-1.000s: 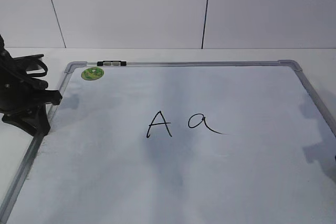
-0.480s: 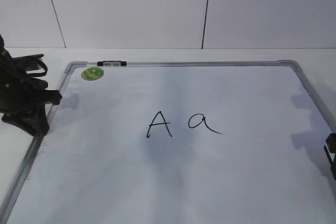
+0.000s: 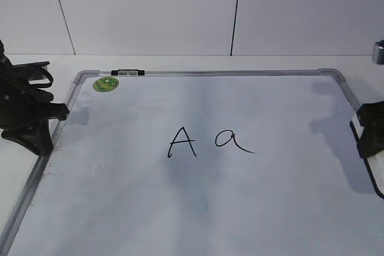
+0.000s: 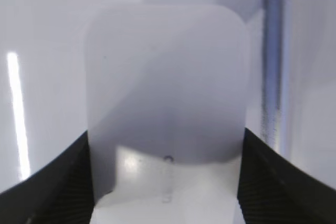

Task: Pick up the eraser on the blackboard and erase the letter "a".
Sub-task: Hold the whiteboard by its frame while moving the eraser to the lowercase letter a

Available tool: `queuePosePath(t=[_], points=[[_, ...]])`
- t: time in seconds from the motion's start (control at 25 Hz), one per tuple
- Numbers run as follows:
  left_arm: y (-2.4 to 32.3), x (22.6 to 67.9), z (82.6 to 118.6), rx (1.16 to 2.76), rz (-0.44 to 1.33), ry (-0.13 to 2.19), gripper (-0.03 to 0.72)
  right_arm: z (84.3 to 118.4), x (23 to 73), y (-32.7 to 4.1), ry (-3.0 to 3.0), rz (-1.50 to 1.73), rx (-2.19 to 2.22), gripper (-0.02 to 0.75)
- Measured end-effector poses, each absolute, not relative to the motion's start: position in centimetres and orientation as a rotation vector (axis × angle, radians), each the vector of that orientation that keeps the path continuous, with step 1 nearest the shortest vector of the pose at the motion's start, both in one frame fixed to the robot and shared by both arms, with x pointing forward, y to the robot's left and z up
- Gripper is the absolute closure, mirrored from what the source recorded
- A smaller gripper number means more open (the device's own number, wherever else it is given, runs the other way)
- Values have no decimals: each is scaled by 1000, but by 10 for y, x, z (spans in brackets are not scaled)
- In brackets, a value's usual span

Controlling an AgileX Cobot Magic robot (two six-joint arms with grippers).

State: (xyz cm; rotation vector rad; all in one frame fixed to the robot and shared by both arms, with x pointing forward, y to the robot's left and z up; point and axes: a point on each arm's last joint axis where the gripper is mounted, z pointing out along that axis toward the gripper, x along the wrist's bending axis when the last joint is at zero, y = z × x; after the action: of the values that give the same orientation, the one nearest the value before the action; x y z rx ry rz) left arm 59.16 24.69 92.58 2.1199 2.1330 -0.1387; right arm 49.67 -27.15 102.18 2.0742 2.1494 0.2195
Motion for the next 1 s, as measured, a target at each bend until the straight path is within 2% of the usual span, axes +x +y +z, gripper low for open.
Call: queuePosePath(t=[0.32, 0.76, 1.0], points=[[247, 591, 926, 2121, -140, 2133, 631, 1020, 520, -221, 2324, 232, 1905, 200], [247, 591, 926, 2121, -140, 2133, 632, 1020, 567, -173, 2433, 190, 1784, 200], [247, 591, 926, 2124, -145, 2135, 632, 1003, 592, -148, 2487, 78, 1685, 200]])
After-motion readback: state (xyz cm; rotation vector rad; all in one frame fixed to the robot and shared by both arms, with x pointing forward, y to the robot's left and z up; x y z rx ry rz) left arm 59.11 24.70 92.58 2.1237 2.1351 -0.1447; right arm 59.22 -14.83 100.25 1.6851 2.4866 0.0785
